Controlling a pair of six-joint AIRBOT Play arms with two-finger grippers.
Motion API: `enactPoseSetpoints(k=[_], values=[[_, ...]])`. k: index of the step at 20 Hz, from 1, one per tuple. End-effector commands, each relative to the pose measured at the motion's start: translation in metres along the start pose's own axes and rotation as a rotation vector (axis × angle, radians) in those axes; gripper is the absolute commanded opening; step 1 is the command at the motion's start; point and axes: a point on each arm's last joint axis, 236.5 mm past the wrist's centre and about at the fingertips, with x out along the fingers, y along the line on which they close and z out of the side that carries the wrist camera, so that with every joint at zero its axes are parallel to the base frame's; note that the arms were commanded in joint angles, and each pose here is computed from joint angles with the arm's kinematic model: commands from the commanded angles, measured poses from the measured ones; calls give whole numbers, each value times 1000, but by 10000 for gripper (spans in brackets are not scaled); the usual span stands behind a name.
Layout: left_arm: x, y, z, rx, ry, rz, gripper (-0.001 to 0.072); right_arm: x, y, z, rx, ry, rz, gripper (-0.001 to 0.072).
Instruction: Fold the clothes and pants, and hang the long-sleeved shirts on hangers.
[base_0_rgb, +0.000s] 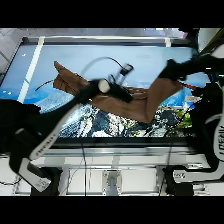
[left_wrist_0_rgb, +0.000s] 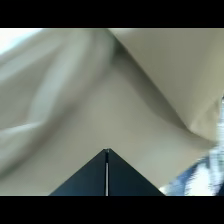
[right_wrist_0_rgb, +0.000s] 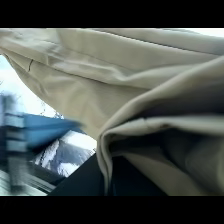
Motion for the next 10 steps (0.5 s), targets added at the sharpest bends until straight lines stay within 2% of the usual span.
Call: enactPoseSetpoints(k=[1, 6, 7, 8, 9, 10], values=[[-98, 79, 5, -75, -5, 114, 27, 83, 41, 1, -1, 15, 42, 11], [-200, 133, -10, -188, -19, 205, 27, 200, 96, -13, -28, -23, 102, 19], [-208, 137, -15, -201, -11, 210, 27, 211, 108, -14, -48, -45, 113, 121], [-213, 138, -19, -210, 2, 210, 27, 218, 124, -17, -98, -66, 126, 309], [-214, 138, -23, -215, 14, 206, 27, 219, 139, -19, -174, -78, 138, 340], [-214, 138, -25, -215, 23, 205, 27, 216, 157, -21, -258, -85, 157, 340]])
